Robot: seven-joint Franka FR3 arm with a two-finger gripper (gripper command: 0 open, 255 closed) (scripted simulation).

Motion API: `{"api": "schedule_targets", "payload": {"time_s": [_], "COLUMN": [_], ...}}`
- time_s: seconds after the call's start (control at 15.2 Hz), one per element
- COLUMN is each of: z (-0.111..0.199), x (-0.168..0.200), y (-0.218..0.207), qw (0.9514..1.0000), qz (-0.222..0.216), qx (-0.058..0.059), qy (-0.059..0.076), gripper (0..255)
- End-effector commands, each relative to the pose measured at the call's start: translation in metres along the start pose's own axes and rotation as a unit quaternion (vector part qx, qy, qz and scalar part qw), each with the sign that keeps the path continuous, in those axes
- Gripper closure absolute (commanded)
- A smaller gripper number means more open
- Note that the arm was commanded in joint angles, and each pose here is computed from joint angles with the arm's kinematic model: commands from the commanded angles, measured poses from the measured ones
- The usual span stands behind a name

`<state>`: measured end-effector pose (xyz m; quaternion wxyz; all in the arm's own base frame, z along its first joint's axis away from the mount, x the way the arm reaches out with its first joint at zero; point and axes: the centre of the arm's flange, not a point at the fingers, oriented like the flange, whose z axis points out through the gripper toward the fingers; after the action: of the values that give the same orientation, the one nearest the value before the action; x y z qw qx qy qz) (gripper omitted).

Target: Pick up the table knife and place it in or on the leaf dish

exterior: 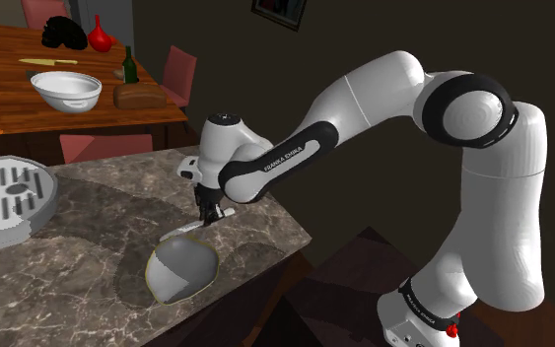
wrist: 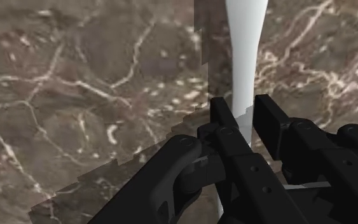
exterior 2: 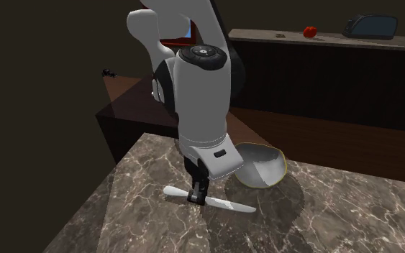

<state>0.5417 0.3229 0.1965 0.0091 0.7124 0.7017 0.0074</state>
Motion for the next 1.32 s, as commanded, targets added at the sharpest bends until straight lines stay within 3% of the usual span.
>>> {"api": "schedule_targets", "payload": {"time_s": [0.0,1.25], "z": [-0.009,-0.110], "x": [-0.001,-0.001], "y": [0.000,0.003], "qw": [1.0000,1.0000], "qz": [0.000,0.000], "qx": [0.000,0.000], "qy": [0.000,0.000], "gripper": [255,255]}}
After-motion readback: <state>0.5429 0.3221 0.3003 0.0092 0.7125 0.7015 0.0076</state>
